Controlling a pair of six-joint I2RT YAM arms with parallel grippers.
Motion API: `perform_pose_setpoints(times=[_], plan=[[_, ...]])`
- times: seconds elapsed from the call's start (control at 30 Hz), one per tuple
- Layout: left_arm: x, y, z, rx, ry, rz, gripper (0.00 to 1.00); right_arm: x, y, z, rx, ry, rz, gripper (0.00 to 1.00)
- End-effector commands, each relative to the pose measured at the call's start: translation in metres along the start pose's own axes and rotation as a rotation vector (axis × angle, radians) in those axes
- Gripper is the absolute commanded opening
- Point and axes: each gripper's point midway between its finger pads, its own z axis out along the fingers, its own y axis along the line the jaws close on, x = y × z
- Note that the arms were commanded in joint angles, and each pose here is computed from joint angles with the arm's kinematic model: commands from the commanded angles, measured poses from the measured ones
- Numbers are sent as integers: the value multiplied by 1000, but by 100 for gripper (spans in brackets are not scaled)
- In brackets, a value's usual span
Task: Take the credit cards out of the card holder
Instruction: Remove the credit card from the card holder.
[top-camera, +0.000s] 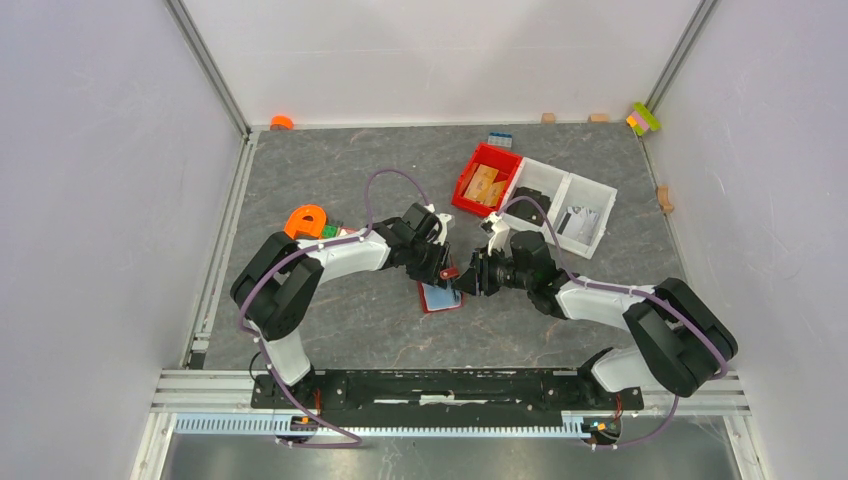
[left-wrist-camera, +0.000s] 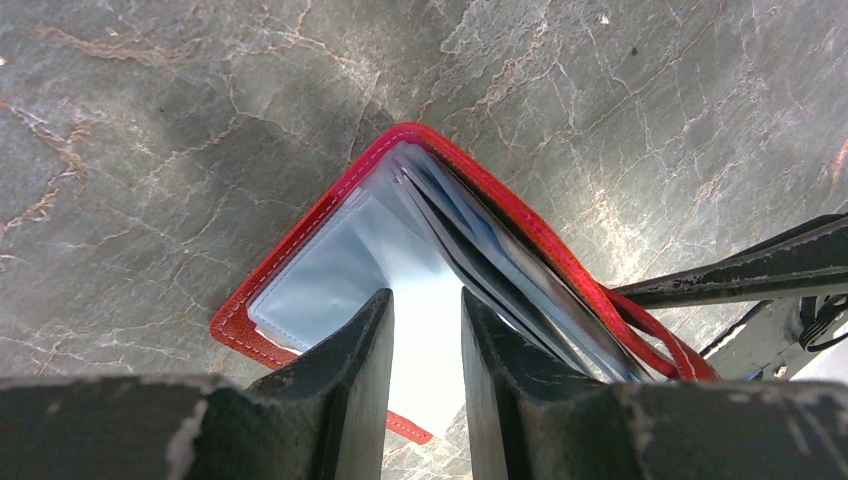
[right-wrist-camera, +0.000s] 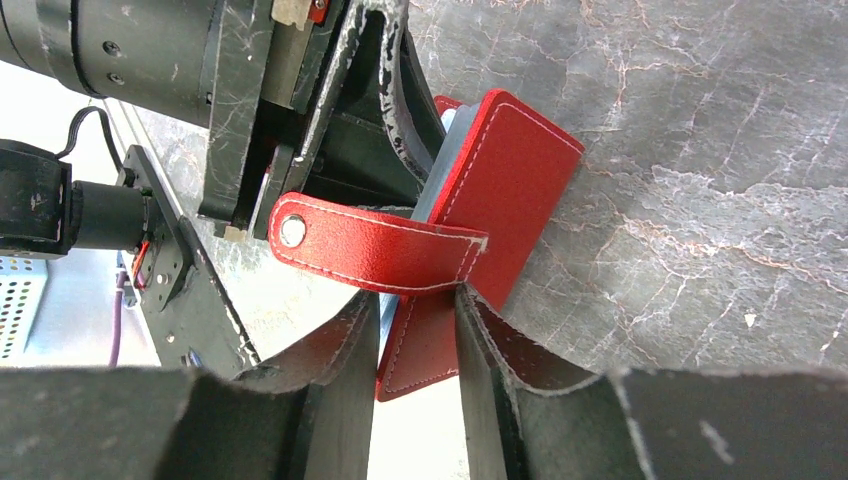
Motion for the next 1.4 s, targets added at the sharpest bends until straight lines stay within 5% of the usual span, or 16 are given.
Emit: perform_pose_setpoints(times=[0.0,0.93,1.37], plan=[[-2,1,3,-16,6,21,38,-11,5,0,-19,-36,-18,37],[-2,2,2,-22,8,22,38,-15,-25,-6,162,-36,-35,30],[-6,4,-7,-43,-19,26,39,-20,-36,-20,103,-102,79,27]])
